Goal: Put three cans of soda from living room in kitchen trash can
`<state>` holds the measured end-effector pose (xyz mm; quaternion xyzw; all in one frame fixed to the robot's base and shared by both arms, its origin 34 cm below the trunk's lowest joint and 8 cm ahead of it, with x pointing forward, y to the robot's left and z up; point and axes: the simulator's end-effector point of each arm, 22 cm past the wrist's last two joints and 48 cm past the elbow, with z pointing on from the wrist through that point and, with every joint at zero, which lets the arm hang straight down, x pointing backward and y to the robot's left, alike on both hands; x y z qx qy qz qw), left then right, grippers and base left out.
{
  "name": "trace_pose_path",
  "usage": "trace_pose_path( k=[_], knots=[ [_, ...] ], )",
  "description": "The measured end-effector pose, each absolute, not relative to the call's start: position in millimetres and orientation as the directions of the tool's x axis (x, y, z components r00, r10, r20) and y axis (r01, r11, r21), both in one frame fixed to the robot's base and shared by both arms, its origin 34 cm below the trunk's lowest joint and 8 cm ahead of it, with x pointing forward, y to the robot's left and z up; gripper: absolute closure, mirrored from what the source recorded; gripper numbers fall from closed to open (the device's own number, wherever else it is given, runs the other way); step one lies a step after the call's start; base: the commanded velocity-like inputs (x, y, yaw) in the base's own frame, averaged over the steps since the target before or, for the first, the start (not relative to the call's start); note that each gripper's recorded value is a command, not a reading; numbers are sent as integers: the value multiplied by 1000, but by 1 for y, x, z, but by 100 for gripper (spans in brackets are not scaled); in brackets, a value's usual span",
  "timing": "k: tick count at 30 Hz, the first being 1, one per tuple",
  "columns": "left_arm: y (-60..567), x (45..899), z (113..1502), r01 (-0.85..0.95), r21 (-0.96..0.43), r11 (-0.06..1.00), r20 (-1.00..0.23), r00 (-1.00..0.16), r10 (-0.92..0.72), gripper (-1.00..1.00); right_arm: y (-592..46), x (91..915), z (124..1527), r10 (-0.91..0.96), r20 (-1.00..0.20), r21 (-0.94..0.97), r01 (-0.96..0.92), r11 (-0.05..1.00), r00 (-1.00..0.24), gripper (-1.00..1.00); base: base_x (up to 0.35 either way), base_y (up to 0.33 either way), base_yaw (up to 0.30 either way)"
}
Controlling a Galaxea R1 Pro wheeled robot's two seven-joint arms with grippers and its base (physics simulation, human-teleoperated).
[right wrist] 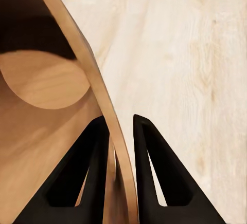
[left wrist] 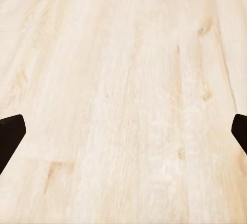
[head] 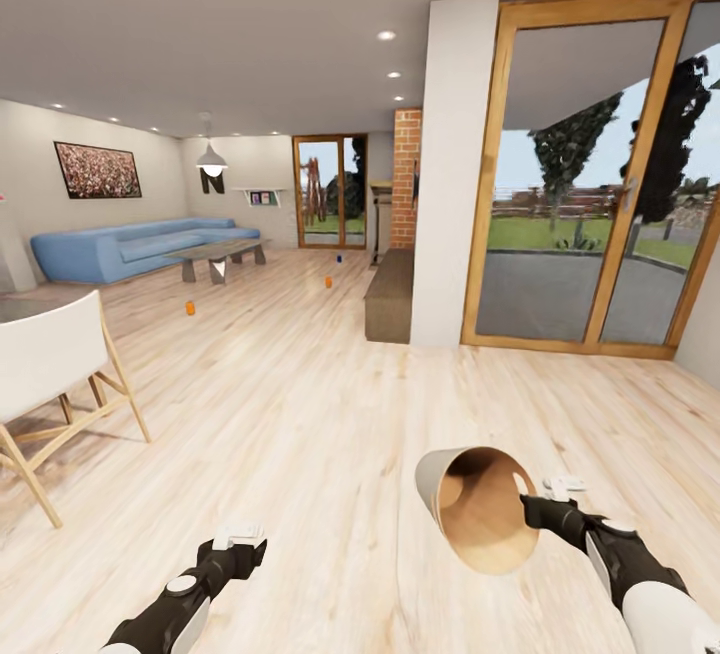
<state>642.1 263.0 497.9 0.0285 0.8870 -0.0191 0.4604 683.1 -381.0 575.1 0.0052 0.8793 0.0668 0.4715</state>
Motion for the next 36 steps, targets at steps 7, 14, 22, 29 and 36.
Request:
trace_pose_path(
  k=[7,14,22,29,36],
  knots=[
    [263,643,508,70,-8,998,-813,-581,34,-100,-375,680,575,31,-811,90,-71,993,-585,100,0,0,102],
    [263,645,518,70,-8,998,-808,-588,35,-100,-367,676,575,29,-796,95,-76,993,-604,100,0,0,106],
    [263,645,528,69,-8,998,-802,-596,35,-100,-364,676,583,29,-787,97,-77,992,-616,100,0,0,92],
    [263,647,541,69,-8,998,-800,-598,35,-100,-365,677,595,31,-785,98,-76,992,-619,100,0,0,23],
    [264,649,554,69,-8,998,-800,-599,35,-100,-366,677,607,25,-790,91,-77,993,-612,100,0,0,3]
  ],
)
